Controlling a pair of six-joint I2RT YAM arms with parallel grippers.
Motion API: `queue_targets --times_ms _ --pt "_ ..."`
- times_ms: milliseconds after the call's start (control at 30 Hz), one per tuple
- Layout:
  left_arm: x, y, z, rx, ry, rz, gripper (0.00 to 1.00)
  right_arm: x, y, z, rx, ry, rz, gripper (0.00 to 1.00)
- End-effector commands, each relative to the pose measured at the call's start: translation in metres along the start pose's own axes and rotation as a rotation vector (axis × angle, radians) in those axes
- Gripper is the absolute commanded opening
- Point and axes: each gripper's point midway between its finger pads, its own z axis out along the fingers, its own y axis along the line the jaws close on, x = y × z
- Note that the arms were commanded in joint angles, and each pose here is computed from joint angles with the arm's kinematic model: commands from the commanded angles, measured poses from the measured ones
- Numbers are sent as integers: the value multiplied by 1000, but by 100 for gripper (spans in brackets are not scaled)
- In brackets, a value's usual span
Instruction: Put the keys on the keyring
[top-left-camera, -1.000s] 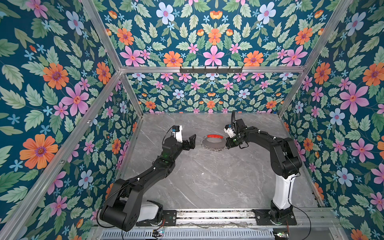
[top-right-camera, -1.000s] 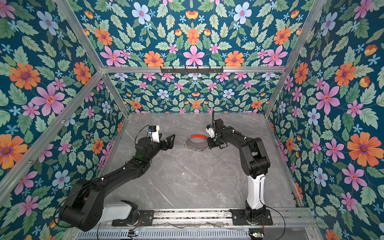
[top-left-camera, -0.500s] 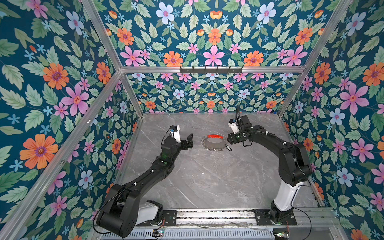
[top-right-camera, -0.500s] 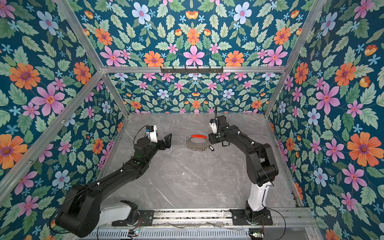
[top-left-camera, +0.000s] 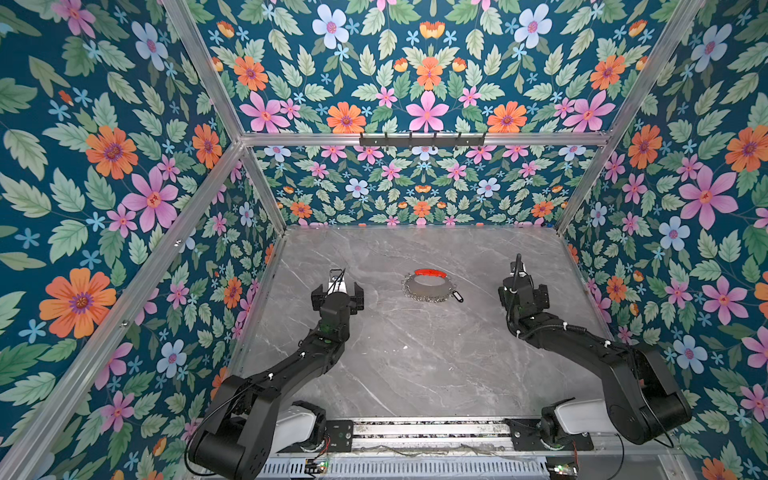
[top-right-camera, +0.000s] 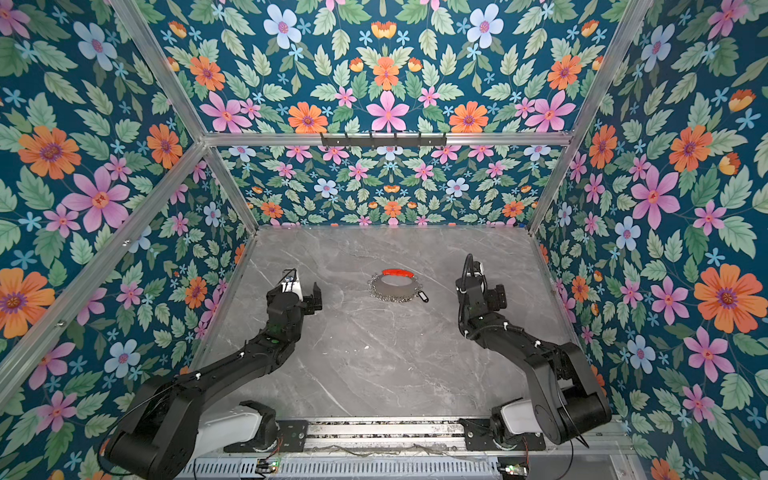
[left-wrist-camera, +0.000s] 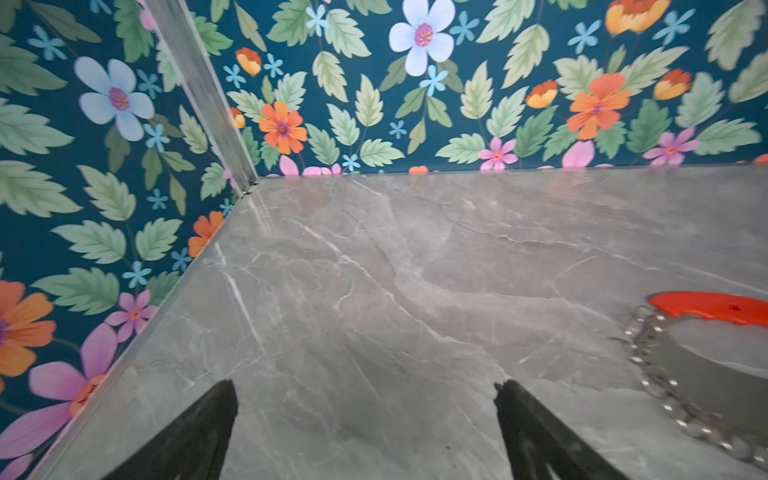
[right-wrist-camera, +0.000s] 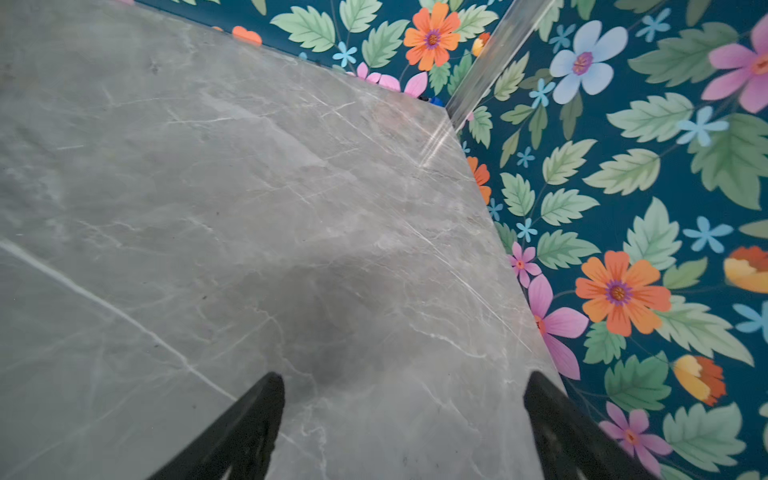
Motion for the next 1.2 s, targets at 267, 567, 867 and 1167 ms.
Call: queue_targets --times_ms 267,567,867,1167 --pt "15 34 -11 -130 -59 86 100 -2 -15 13 -46 -204 290 96" --pt "26 47 -16 -119 -141 -41 100 8 -23 4 -101 -260 374 99" --pt "20 50 2 -111 -165 -33 100 8 -18 -8 -159 -338 376 99" --pt "34 80 19 -137 -194 -121 100 7 -17 -13 -175 -369 373 99"
